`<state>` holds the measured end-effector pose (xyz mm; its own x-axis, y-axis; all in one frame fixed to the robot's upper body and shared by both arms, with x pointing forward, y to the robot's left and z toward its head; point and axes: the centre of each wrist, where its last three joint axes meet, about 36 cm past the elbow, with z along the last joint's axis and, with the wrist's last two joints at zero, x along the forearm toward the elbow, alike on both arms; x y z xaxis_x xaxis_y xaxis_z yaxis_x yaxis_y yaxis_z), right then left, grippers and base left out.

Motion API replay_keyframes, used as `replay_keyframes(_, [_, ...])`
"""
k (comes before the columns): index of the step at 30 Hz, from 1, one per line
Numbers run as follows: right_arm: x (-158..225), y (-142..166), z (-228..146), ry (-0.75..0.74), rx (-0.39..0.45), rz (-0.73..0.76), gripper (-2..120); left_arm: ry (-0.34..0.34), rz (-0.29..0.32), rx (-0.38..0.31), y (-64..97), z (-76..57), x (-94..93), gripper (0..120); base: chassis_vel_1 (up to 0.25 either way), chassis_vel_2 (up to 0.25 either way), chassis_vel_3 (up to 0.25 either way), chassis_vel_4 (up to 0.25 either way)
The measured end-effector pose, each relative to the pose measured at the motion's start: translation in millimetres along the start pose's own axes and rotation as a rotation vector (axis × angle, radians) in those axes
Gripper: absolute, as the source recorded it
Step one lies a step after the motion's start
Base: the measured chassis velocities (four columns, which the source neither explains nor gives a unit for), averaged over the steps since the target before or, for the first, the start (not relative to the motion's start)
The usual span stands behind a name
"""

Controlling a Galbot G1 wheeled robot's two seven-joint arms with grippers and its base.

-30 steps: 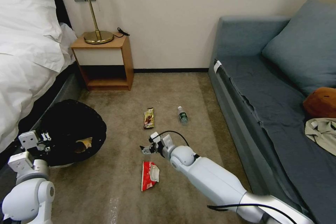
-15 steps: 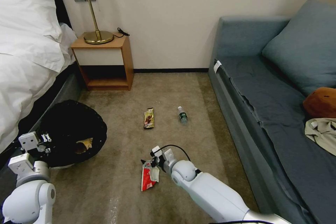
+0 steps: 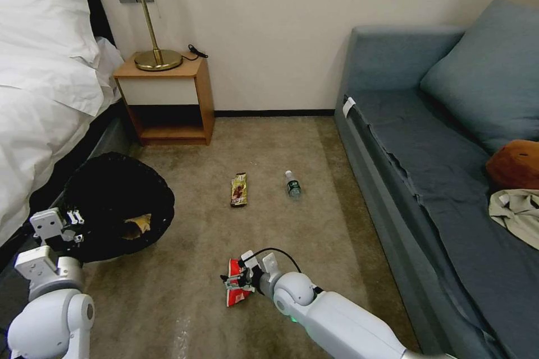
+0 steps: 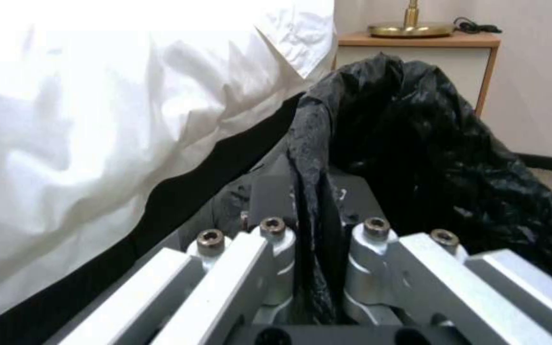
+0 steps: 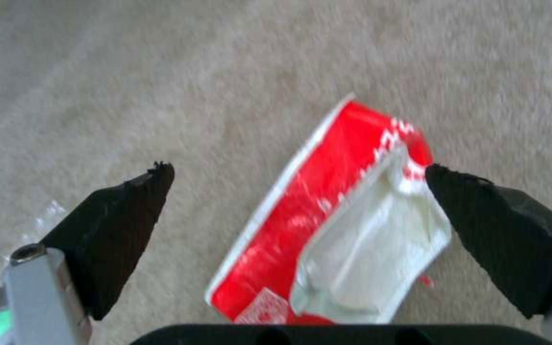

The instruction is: Pick up the trash bin, then pick up the garbage on the floor and place it into the trash bin.

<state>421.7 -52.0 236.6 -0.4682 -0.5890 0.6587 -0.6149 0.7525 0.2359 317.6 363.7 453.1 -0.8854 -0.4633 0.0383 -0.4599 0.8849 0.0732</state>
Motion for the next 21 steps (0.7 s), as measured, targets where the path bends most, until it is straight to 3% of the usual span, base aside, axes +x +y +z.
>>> replay_keyframes(16, [-11.9, -20.3, 32.2, 0.048, -0.031, 0.036, 100, 0.011, 0.028, 0.007, -9.5, 5.5, -8.4, 5, 0.0, 0.0, 0.0, 0.0])
replay_keyframes(19, [-12.0, -22.5, 33.5, 0.051, -0.033, 0.03, 95, 0.013, 0.029, 0.008, -10.0, 5.8, -8.9, 5, 0.0, 0.0, 0.0, 0.0])
replay_keyframes(21, [-11.7, -23.6, 33.8, 0.052, -0.034, 0.019, 84, 0.013, 0.029, 0.009, -10.1, 6.0, -9.5, 5, 0.0, 0.0, 0.0, 0.0])
